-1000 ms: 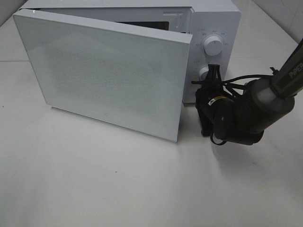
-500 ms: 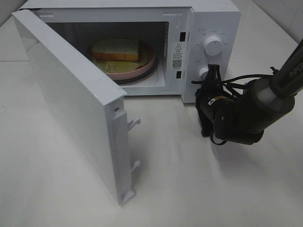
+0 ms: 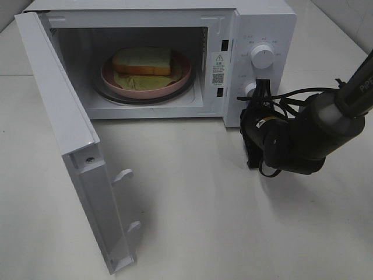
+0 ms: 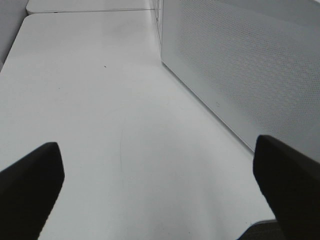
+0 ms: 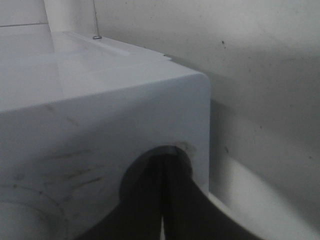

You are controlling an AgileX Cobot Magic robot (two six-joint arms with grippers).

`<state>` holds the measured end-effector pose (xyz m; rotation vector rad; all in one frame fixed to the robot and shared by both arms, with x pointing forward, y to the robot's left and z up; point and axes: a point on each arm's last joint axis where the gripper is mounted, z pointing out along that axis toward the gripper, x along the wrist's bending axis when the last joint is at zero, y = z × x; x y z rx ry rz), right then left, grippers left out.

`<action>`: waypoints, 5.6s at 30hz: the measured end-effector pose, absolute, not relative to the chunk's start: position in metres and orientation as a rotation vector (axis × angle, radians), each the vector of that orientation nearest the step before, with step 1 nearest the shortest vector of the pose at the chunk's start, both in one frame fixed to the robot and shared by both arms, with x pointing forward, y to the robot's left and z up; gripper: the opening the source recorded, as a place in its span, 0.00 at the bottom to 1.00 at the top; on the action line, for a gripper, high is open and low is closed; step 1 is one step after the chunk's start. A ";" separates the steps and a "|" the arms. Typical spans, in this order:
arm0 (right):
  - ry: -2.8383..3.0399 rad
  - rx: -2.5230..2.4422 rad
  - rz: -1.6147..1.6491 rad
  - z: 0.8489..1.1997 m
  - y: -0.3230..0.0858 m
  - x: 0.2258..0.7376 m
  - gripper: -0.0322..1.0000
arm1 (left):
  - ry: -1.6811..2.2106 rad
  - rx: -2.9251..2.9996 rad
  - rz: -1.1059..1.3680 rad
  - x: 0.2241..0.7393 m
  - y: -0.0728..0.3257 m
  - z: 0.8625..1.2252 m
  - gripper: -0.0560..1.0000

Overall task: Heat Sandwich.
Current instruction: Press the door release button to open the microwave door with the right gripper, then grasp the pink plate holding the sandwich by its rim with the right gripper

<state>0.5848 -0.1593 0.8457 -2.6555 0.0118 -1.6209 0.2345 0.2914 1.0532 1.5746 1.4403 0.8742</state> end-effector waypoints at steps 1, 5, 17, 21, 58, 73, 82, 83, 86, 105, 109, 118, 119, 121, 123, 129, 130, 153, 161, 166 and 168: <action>0.013 -2.656 -1.617 0.847 -0.159 0.585 0.04 | 1.440 1.575 0.874 0.235 0.291 1.053 0.98; 0.008 -2.669 -1.571 0.851 -0.159 0.586 0.04 | 1.440 1.575 0.874 0.235 0.291 1.053 0.98; -0.196 -2.702 -1.489 0.872 -0.165 0.567 0.04 | 1.440 1.575 0.874 0.235 0.291 1.053 0.98; -0.329 -2.738 -1.429 0.881 -0.168 0.553 0.04 | 1.440 1.575 0.874 0.235 0.291 1.053 0.98; -2.384 -1.969 -0.528 0.967 -0.163 0.485 0.10 | 1.440 1.575 0.874 0.235 0.291 1.053 0.98; -2.899 -1.094 -0.142 0.990 -0.172 0.476 0.25 | 1.440 1.575 0.874 0.235 0.291 1.053 0.98; -3.078 -0.584 -0.110 0.994 -0.174 0.479 0.53 | 1.440 1.575 0.874 0.235 0.291 1.053 0.98; -3.078 -0.584 -0.110 0.994 -0.174 0.479 0.53 | 1.440 1.575 0.874 0.235 0.291 1.053 0.98; -3.093 -0.639 -0.140 0.994 -0.173 0.481 0.75 | 1.440 1.575 0.874 0.235 0.291 1.053 0.98; -3.336 -0.190 -0.211 0.997 -0.163 0.493 0.93 | 1.440 1.575 0.874 0.235 0.291 1.053 0.98; -3.401 -0.087 -0.243 1.000 -0.158 0.498 0.93 | 1.440 1.575 0.874 0.235 0.291 1.053 0.98; -3.507 0.168 -0.250 1.019 -0.136 0.512 0.92 | 1.440 1.575 0.874 0.235 0.291 1.053 0.98; -3.510 0.185 -0.252 1.018 -0.133 0.514 0.92 | 1.440 1.575 0.874 0.235 0.291 1.053 0.98; -3.521 0.210 -0.267 1.019 -0.125 0.519 0.92 | 1.440 1.575 0.874 0.235 0.291 1.053 0.98; -3.532 0.252 -0.278 1.019 -0.119 0.523 0.92 | 1.440 1.575 0.874 0.235 0.291 1.053 0.98; -3.578 0.396 -0.341 1.018 -0.097 0.538 0.92 | 1.440 1.575 0.874 0.235 0.291 1.053 0.98; -3.588 0.417 -0.358 1.018 -0.093 0.540 0.92 | 1.440 1.575 0.874 0.235 0.291 1.053 0.98; -3.651 0.499 -0.478 0.986 -0.046 0.593 0.88 | 1.440 1.575 0.874 0.235 0.291 1.053 0.98; -3.643 0.496 -0.469 0.972 -0.037 0.605 0.87 | 1.440 1.575 0.874 0.235 0.291 1.053 0.98; -3.647 0.479 -0.481 0.964 -0.028 0.617 0.86 | 1.440 1.575 0.874 0.235 0.291 1.053 0.98; -3.634 0.482 -0.467 0.959 -0.020 0.622 0.85 | 1.440 1.575 0.874 0.235 0.291 1.053 0.98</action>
